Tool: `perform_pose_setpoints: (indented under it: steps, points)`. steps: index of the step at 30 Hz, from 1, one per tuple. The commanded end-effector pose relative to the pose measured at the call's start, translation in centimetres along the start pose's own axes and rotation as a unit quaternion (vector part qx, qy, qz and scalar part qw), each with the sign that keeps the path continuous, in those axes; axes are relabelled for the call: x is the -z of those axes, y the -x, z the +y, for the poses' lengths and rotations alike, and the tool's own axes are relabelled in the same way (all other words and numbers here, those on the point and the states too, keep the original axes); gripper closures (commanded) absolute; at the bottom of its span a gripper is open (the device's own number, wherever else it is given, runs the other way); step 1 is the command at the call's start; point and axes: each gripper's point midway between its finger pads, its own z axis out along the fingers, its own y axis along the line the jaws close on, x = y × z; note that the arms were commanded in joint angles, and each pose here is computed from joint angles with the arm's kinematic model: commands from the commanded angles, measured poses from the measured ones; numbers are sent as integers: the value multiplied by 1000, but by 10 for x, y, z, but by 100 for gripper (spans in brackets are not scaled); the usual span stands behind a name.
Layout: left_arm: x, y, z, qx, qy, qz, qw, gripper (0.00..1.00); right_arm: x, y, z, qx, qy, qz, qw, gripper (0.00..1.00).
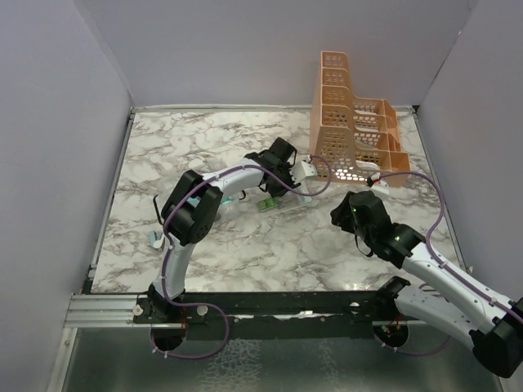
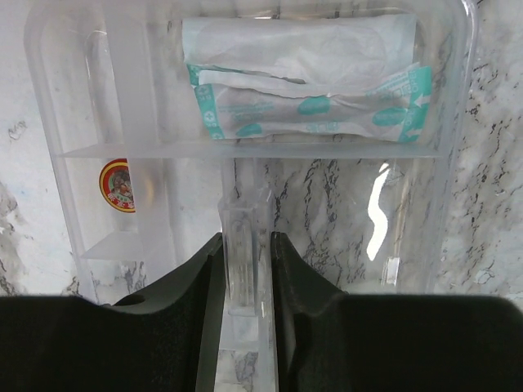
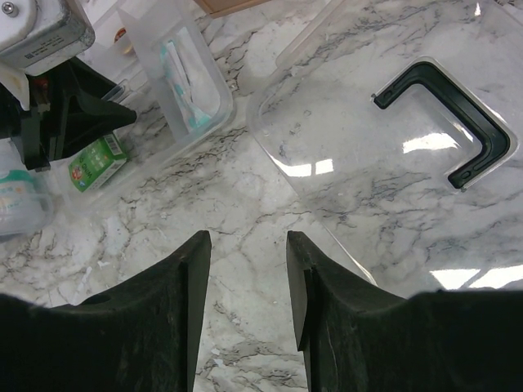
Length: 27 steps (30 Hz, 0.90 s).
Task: Organize the medicine kit
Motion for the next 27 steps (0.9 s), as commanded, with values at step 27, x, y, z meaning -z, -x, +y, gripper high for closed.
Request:
perform_pose_setpoints:
  steps: [27]
  points:
    - [127,68,-14,-10,-27,-63,998,86,58,41,48,8,134,-21,991,55]
